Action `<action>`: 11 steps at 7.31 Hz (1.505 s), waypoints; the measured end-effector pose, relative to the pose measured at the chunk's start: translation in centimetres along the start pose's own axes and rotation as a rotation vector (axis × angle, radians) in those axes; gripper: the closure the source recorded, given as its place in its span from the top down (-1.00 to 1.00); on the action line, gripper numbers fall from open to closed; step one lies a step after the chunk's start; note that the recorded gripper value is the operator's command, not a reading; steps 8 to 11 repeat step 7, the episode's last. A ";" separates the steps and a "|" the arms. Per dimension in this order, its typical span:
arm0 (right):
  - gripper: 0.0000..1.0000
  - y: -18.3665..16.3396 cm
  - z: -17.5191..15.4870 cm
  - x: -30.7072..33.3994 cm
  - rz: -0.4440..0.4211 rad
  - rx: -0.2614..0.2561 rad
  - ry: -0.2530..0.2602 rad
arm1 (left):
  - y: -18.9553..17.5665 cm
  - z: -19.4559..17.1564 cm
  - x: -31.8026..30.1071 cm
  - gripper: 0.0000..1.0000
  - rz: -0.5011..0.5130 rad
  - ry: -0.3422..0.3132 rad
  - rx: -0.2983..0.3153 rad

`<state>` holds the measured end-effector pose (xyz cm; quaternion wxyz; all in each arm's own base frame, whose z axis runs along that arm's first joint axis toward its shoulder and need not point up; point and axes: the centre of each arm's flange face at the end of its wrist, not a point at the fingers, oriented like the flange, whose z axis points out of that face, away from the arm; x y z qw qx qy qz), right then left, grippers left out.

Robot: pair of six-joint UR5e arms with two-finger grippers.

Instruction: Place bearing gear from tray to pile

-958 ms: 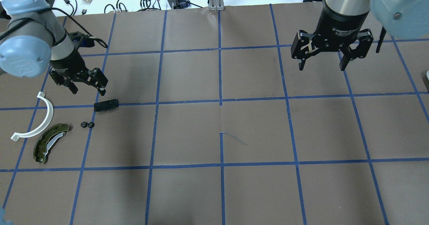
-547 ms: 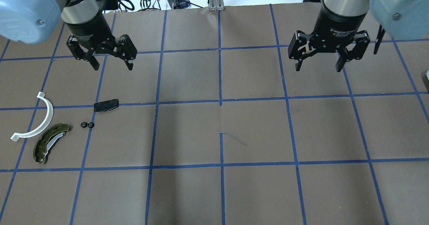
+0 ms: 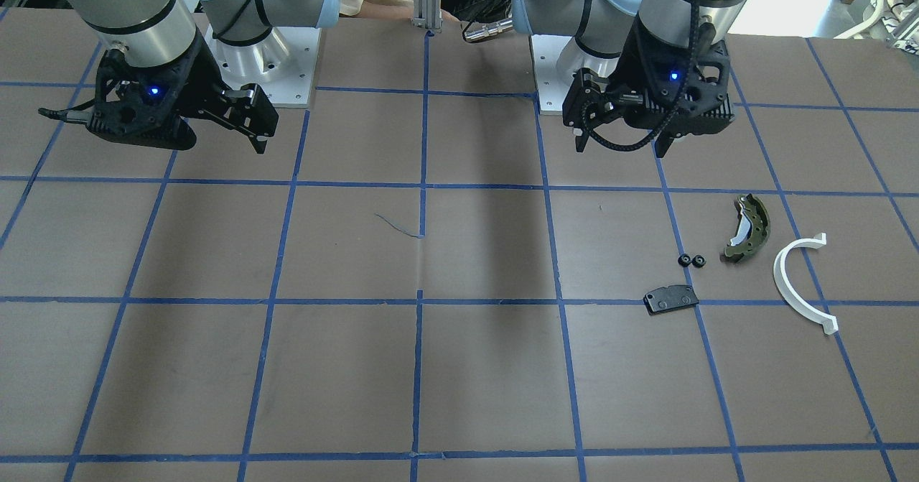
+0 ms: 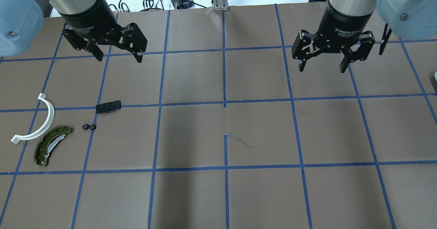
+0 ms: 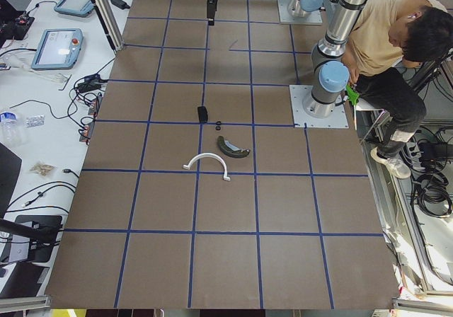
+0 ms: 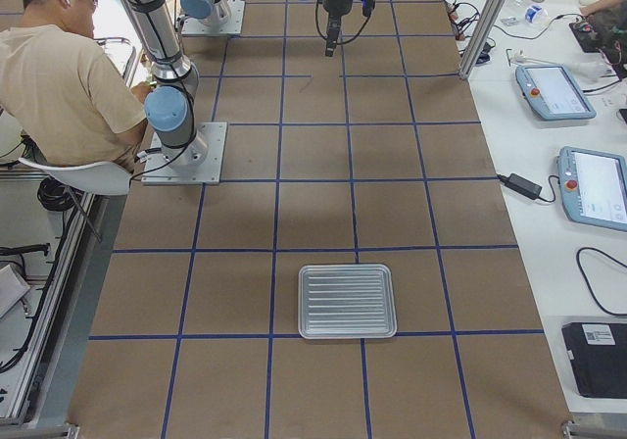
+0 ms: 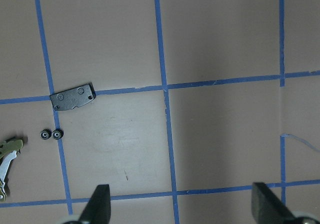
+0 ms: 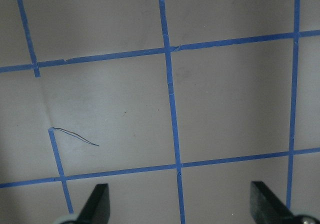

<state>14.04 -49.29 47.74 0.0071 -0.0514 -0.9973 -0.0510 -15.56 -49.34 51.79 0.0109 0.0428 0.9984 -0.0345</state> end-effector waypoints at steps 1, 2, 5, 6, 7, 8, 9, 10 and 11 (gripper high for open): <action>1.00 0.0 0.0 0.0 0.001 0.000 0.000 | -0.1 -0.2 0.0 1.00 -0.003 -0.003 0.053; 1.00 0.0 0.0 0.0 0.002 0.000 0.000 | -0.5 -0.5 -0.1 1.00 -0.014 -0.004 0.093; 1.00 0.0 0.0 0.0 0.001 0.002 0.000 | -0.8 -0.3 0.0 1.00 -0.039 -0.003 0.111; 1.00 0.0 0.0 0.0 0.001 0.002 -0.001 | -0.5 -0.4 0.0 1.00 -0.039 -0.003 0.112; 1.00 0.1 -0.1 0.0 0.003 0.003 -0.002 | -0.3 -0.4 0.1 1.00 -0.038 -0.003 0.113; 1.00 0.1 -0.1 0.0 0.003 0.003 -0.002 | -0.3 -0.4 0.1 1.00 -0.038 -0.003 0.113; 1.00 0.1 -0.1 0.0 0.003 0.003 -0.002 | -0.3 -0.4 0.1 1.00 -0.038 -0.003 0.113; 1.00 0.1 -0.1 0.0 0.003 0.003 -0.002 | -0.3 -0.4 0.1 1.00 -0.038 -0.003 0.113; 1.00 0.1 -0.1 0.0 0.003 0.003 -0.002 | -0.3 -0.4 0.1 1.00 -0.038 -0.003 0.113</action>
